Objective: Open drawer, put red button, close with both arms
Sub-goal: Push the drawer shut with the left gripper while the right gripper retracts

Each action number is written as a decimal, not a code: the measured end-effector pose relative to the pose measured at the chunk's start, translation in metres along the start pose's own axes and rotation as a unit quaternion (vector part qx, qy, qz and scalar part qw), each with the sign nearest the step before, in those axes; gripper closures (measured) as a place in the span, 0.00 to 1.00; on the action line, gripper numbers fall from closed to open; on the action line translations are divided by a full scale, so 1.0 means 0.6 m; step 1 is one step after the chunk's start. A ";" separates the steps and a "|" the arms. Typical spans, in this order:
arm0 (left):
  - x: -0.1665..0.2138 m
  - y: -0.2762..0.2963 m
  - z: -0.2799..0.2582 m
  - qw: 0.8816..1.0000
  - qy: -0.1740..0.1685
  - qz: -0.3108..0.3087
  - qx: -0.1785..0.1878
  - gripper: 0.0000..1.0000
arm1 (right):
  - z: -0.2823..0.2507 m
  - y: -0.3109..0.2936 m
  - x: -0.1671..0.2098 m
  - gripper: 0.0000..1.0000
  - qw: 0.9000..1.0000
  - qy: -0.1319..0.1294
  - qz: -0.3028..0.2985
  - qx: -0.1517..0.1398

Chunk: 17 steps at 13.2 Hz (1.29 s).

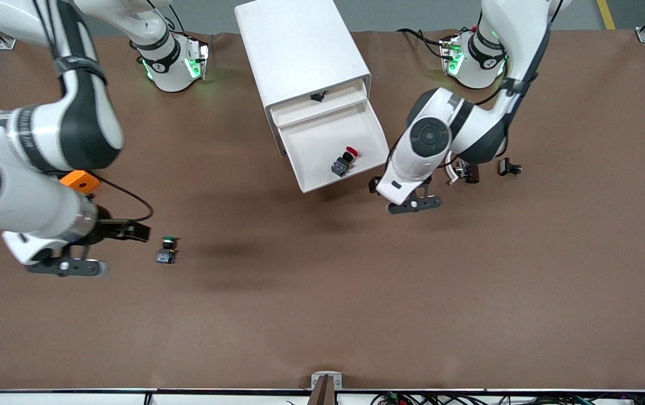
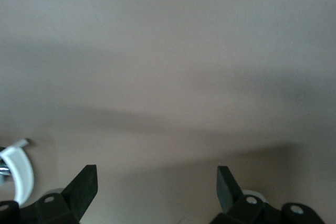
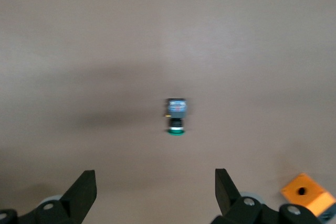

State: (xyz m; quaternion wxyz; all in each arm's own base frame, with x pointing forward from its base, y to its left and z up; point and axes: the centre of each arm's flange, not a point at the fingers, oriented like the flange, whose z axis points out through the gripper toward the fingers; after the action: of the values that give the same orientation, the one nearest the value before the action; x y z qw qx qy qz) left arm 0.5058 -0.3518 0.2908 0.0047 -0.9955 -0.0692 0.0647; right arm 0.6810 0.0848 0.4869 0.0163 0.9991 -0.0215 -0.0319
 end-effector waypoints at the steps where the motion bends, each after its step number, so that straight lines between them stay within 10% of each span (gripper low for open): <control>1: -0.010 0.014 0.012 1.000 -0.004 0.000 0.003 0.00 | -0.009 0.028 0.000 0.00 1.000 0.002 -0.007 0.001; 17: -0.233 0.166 0.039 0.994 -0.083 -0.045 0.048 0.00 | -0.114 0.115 -0.074 0.00 1.000 0.011 0.007 0.001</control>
State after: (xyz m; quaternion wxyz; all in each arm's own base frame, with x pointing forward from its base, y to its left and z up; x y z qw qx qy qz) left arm 0.3792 -0.4700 0.2835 0.0497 -0.9812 -0.1109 0.1497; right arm 0.6383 0.0198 0.5603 0.0154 0.9993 -0.0281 -0.0208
